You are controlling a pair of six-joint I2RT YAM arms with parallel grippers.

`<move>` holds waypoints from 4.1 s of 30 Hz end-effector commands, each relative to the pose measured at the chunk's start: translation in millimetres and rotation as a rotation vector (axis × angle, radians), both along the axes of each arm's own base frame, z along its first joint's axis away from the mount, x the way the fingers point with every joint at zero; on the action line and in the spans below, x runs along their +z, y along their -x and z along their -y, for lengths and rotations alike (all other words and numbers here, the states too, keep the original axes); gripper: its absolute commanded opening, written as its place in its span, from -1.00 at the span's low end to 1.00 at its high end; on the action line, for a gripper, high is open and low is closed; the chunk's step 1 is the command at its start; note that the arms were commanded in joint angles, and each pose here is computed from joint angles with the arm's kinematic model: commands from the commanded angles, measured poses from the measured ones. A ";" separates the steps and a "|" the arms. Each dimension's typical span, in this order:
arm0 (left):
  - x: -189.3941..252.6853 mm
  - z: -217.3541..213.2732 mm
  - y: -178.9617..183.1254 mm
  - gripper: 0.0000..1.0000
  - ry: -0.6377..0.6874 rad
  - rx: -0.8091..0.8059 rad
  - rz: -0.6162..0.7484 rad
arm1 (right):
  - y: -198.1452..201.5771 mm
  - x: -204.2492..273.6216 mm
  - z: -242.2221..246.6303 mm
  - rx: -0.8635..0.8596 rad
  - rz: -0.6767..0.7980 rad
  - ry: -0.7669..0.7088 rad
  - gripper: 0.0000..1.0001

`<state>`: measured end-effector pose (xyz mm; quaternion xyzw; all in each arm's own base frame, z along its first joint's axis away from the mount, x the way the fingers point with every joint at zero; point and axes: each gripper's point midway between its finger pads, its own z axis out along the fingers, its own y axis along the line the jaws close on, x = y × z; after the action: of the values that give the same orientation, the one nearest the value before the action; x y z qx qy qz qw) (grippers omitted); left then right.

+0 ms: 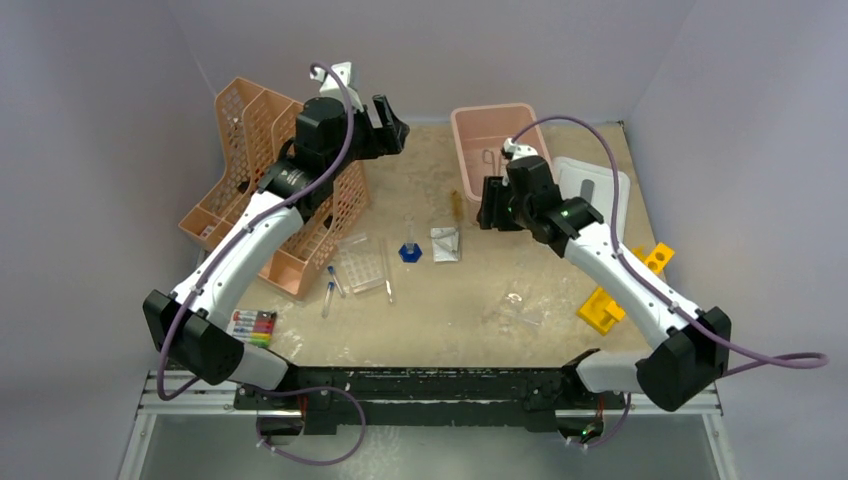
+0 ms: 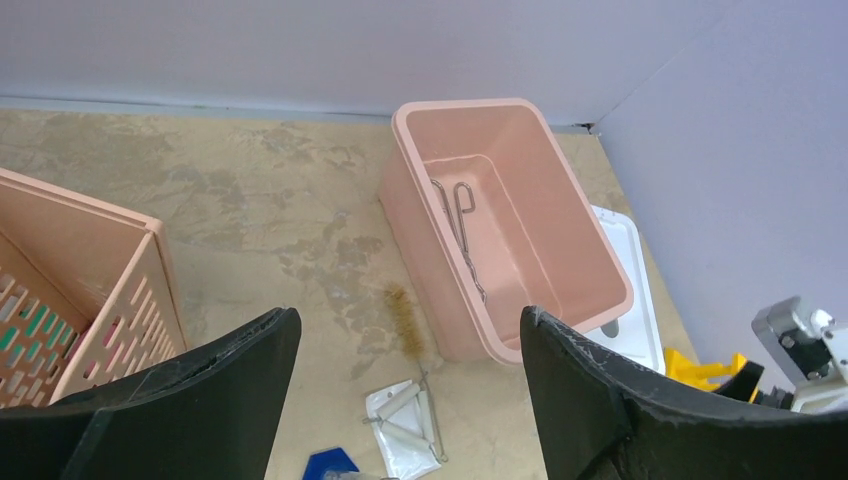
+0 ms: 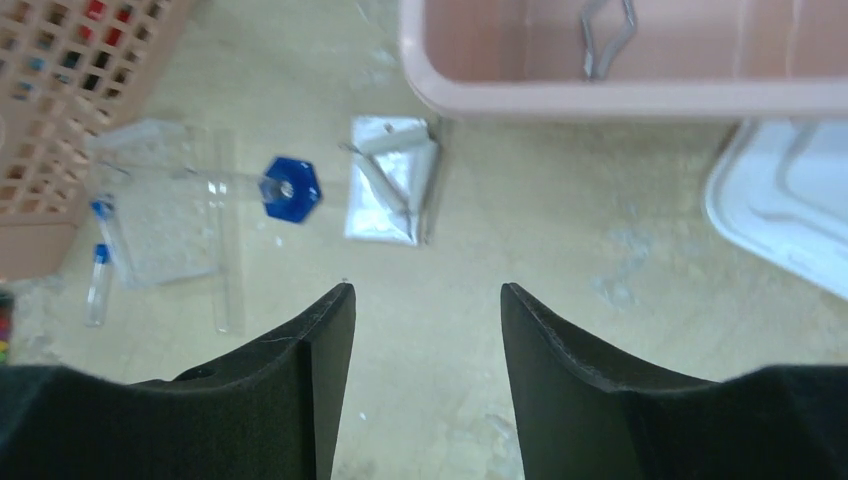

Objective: Organize the chemistry lab equipment

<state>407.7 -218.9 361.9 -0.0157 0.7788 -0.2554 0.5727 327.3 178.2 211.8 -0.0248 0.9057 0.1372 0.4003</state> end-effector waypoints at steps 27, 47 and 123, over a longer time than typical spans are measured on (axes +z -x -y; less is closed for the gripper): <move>1.5 -1.7 5.4 0.61 0.013 -0.016 0.035 | 94.9 -143.2 65.4 -0.726 -0.502 0.012 0.88; -1.5 -4.5 8.9 0.60 0.016 -0.009 0.030 | 94.5 -151.2 70.5 -0.692 -0.509 0.084 0.57; -10.0 -9.7 -6.1 0.60 -0.040 0.042 0.019 | -161.3 -134.3 92.1 -0.212 -0.474 0.195 -0.04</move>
<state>408.2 -213.0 321.2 -0.0179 0.8023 -0.2271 0.5518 480.0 88.5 85.7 0.0724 0.9812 0.0143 0.1786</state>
